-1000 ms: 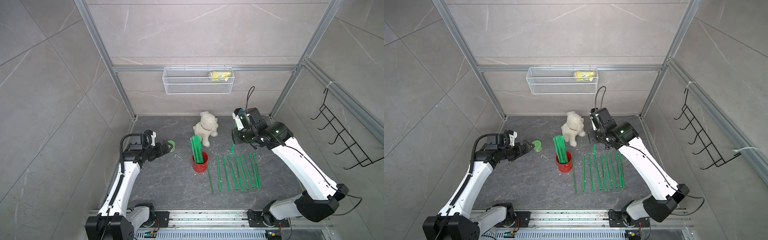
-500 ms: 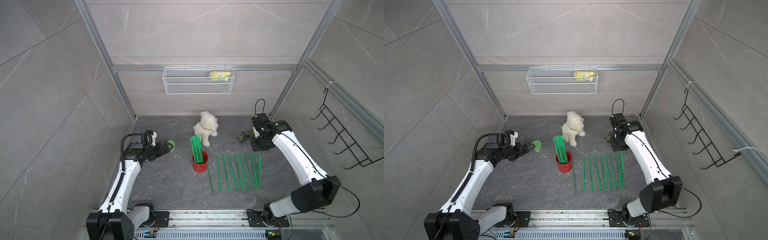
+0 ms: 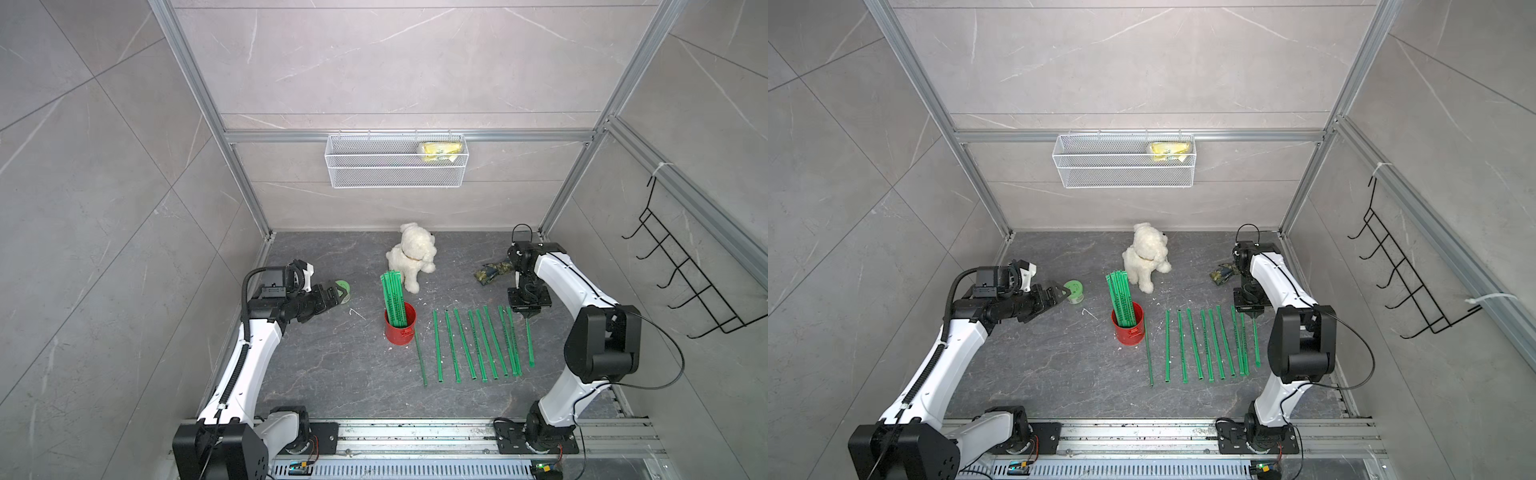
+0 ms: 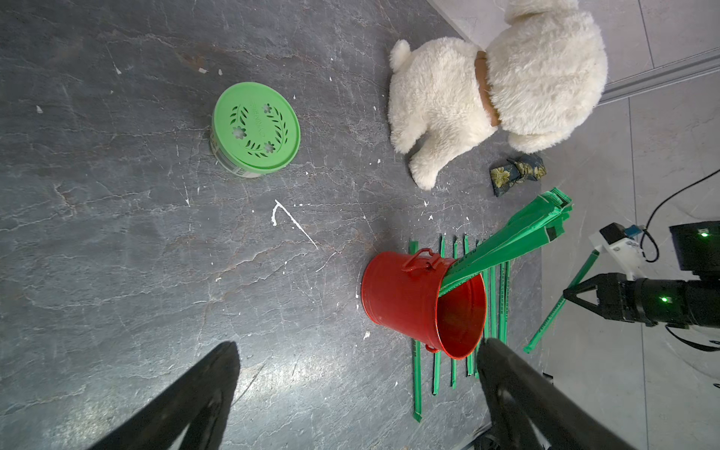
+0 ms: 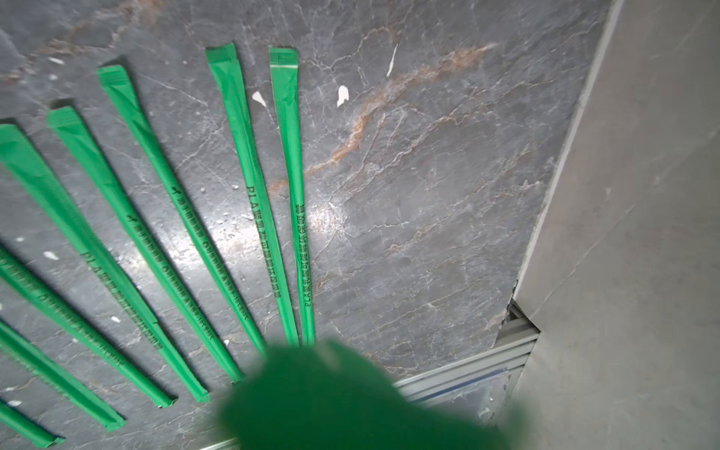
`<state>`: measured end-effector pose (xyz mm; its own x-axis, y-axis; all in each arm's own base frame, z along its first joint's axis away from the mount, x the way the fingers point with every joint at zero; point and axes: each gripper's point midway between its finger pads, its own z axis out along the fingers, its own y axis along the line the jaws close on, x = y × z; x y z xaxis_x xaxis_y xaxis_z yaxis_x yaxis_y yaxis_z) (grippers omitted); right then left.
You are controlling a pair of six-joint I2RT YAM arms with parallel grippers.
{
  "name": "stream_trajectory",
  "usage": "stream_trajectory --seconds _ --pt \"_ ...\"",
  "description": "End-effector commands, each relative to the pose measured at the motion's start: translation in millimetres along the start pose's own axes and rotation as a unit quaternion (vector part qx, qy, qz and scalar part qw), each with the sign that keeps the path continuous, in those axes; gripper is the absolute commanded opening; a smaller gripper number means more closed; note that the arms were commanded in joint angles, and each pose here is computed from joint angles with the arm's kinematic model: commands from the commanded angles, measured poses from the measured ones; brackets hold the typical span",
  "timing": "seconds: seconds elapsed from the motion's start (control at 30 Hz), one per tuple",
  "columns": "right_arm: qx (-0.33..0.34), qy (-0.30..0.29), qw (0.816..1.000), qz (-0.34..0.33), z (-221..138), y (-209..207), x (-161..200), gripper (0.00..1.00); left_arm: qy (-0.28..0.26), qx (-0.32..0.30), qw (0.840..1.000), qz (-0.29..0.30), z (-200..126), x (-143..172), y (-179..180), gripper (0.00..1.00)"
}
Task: Take the straws out of the storage container
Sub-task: Place the straw at the center of the board.
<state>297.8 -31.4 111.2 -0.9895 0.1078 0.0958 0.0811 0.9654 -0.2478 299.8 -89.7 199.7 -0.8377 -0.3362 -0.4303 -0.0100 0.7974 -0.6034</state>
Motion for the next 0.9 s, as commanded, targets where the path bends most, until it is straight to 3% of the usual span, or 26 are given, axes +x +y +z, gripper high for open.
stream_trajectory --seconds 0.0,0.33,0.87 --pt "0.004 0.026 1.000 0.008 16.5 -2.3 0.1 0.10 -0.019 0.023 0.999 0.029 -12.7 -10.0 -17.5 1.00" --pt "-0.001 0.075 0.997 0.021 54.6 -5.6 -0.3 0.12 -0.015 0.025 0.999 0.027 -10.9 -9.3 -17.4 1.00" --pt "-0.001 0.095 0.995 0.022 80.3 -2.9 -8.0 0.14 -0.016 0.022 0.999 0.027 -11.2 -9.9 -16.8 1.00"
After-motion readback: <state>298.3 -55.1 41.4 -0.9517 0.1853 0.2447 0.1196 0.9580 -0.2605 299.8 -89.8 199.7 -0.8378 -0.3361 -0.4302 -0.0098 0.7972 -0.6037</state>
